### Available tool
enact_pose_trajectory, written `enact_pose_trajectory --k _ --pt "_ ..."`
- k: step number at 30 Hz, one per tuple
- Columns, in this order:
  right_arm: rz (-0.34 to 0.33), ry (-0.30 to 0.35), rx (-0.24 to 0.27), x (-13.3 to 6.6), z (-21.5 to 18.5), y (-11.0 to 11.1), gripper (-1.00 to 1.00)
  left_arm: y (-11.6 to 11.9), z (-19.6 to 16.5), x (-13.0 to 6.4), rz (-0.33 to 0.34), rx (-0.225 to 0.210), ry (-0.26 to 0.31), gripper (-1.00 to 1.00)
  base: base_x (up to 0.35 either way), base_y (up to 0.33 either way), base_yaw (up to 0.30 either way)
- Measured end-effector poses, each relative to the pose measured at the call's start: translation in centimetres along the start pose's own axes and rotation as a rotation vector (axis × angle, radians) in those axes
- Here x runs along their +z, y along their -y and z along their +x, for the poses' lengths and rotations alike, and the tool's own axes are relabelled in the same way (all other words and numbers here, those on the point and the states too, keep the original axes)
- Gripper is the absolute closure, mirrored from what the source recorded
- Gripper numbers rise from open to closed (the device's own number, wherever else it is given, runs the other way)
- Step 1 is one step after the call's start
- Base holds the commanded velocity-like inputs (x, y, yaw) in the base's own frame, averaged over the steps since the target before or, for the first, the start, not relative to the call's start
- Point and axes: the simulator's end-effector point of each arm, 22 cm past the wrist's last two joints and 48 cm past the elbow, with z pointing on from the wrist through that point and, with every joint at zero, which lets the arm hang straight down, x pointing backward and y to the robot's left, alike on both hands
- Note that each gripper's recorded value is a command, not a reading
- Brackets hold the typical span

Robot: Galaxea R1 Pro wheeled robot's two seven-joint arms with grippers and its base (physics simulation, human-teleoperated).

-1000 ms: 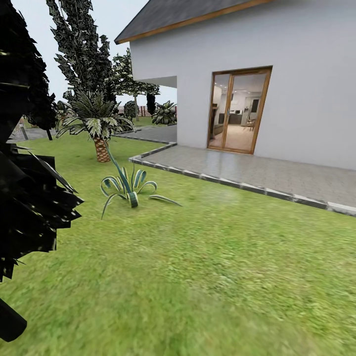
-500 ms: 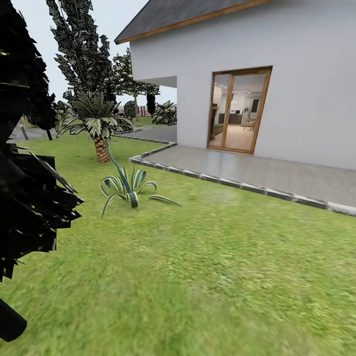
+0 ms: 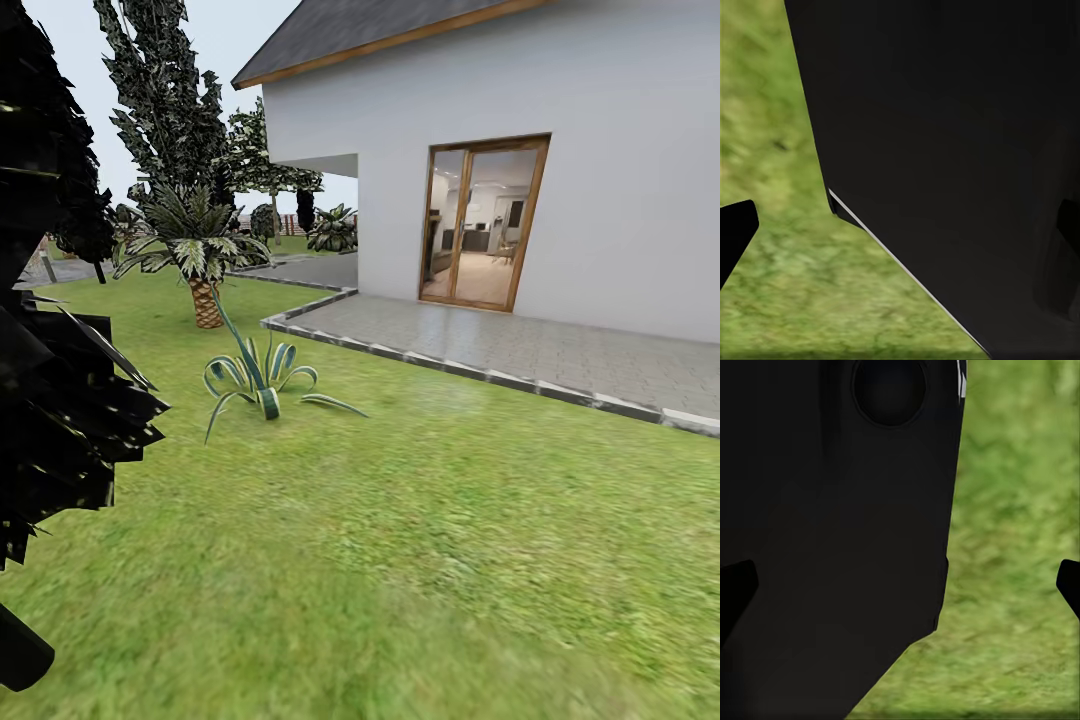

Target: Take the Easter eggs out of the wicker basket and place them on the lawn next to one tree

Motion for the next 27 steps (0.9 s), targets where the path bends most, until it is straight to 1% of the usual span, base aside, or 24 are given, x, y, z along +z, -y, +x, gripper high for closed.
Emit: enact_pose_trajectory --k 27 --pt "0.000 0.000 0.000 0.00 0.00 -0.02 -1.00 0.00 0.00 0.00 0.000 0.000 0.000 -1.00 0.000 0.000 0.000"
